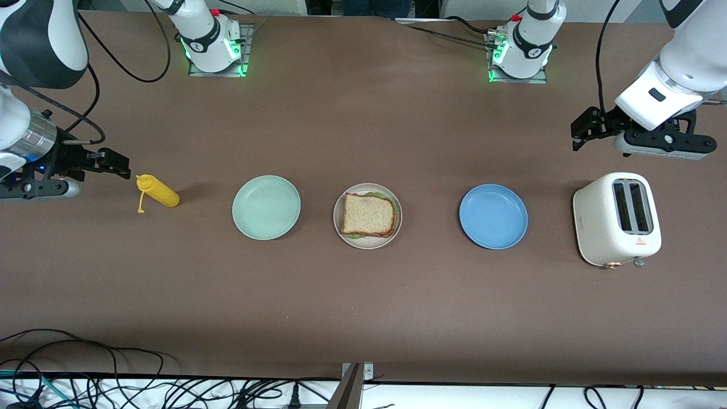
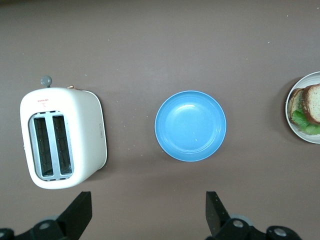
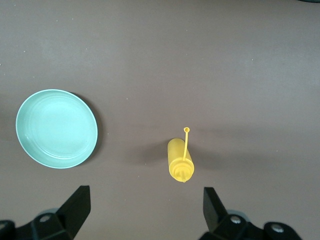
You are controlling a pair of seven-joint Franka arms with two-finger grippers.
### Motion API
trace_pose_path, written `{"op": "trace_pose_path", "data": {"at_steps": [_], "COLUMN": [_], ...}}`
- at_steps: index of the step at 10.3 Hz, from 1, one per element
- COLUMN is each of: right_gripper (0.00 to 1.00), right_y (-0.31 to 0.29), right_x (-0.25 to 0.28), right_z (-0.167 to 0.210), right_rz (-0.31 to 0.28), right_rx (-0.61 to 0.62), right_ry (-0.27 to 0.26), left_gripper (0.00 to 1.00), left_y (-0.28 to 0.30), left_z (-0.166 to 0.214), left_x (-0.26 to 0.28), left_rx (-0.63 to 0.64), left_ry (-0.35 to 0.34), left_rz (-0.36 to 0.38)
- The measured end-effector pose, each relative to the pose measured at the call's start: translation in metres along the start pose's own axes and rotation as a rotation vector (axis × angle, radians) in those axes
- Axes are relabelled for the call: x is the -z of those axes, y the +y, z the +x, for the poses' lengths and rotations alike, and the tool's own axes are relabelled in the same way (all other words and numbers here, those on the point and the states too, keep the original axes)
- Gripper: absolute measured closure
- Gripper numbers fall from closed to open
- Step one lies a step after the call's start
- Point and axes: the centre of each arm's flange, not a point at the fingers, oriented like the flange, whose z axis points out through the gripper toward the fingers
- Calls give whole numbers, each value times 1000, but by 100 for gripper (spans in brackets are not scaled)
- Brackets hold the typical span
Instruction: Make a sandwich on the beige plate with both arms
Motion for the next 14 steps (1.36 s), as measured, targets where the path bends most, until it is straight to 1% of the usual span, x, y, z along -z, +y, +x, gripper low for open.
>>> {"op": "trace_pose_path", "data": {"at_steps": [2,5,7,10,14], "right_gripper": [0,0,0,0,0], "right_y": [0,0,0,0,0], "right_x": [0,0,0,0,0], "right_z": [0,0,0,0,0], "right_rz": [0,0,0,0,0], "right_rx": [0,0,0,0,0], "right_ry": [2,2,2,2,2], "left_gripper": [0,0,0,0,0], "left_y": [-2,-8,-10,-32,-33], "left_z": [-1,9,10,9,9], "left_x": [3,5,5,5,4], "left_rx": [6,15,19,66,69], "left_ry": [-35,-54,-56,-66,-68], "left_rz": [-4,-9,-12,-54,-57]}}
